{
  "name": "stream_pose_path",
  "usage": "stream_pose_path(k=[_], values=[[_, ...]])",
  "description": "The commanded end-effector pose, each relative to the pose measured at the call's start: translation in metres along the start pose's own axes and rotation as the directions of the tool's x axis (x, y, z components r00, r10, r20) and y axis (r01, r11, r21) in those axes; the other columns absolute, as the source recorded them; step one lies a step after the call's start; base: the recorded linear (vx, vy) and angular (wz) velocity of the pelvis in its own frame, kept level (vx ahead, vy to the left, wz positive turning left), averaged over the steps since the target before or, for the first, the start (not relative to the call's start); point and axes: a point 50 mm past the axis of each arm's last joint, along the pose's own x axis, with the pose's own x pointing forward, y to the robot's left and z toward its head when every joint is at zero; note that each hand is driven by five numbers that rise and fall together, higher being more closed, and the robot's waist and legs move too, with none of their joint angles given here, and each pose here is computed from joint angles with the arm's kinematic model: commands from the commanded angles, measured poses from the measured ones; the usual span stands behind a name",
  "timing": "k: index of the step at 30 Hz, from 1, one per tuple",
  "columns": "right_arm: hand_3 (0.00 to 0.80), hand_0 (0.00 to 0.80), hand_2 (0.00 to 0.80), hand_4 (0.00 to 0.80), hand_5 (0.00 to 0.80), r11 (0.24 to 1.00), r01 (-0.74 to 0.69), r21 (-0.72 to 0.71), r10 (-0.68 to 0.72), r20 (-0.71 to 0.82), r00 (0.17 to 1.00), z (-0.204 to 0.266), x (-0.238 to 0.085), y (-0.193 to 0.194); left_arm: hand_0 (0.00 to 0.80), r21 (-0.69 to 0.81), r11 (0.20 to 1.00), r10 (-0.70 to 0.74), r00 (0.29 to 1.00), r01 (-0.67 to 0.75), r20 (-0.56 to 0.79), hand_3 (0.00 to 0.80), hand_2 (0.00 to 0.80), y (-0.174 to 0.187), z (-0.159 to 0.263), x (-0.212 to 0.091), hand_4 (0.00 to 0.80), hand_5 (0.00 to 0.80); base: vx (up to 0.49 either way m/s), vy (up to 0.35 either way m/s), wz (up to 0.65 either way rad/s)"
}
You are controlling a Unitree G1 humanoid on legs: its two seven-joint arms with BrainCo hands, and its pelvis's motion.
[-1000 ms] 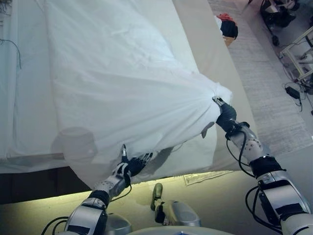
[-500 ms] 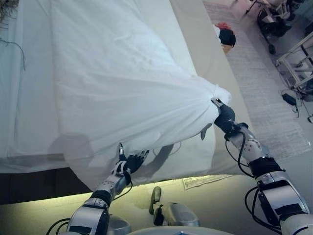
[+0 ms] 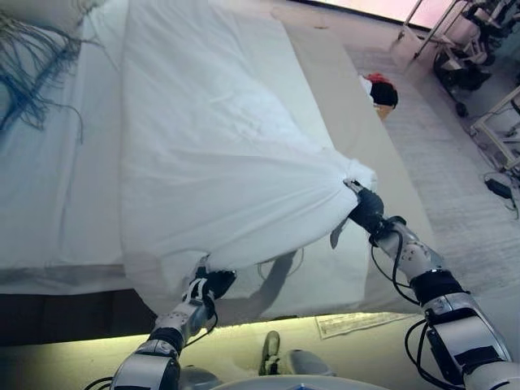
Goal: Make the bed neatly
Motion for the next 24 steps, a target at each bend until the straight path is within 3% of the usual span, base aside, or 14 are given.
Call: stream_pose_path(k=[1,5,10,16,24], values=[[0.8,0.8,0.8,0.8,0.8,1.0,0.018,0.005,-0.019,0.229,0.973,0.059,-0.008,-0.01,0.8,-0.009,0.999,-0.043,0.993,0.044,0.114,0.8,0.8,-0.007,0.027,-0.006,0.8,0.8,0.044,0.147,0.02],[0.8,0.8,0.8,0.8,0.8,0.996,0.089,-0.032,-0.084,0.144,0.986,0.042,-0.015,-0.031,0.8,-0.002,0.999,-0.048,0.986,0.049,0.157,0.8,0.8,-0.004,0.035,-0.012,0.8,0.8,0.011,0.155,0.1],[0.8,0.8,0.8,0.8,0.8,0.965,0.263,-0.021,-0.264,-0.05,0.963,-0.003,-0.04,-0.077,0.8,0.032,0.999,-0.033,0.966,0.025,0.257,0.8,0.8,0.0,0.058,-0.027,0.8,0.8,0.0,0.142,0.19],[0.8,0.8,0.8,0.8,0.8,0.881,0.467,0.074,-0.44,-0.233,0.867,-0.071,-0.087,-0.123,0.8,0.066,0.998,-0.018,0.91,-0.01,0.414,0.8,0.8,0.003,0.103,-0.062,0.8,0.8,0.003,0.154,0.12],[0.8,0.8,0.8,0.8,0.8,0.732,0.661,0.165,-0.596,-0.315,0.738,-0.112,-0.133,-0.148,0.8,0.094,0.995,-0.032,0.835,-0.024,0.55,0.8,0.8,0.007,0.139,-0.106,0.8,0.8,-0.025,0.19,0.13]])
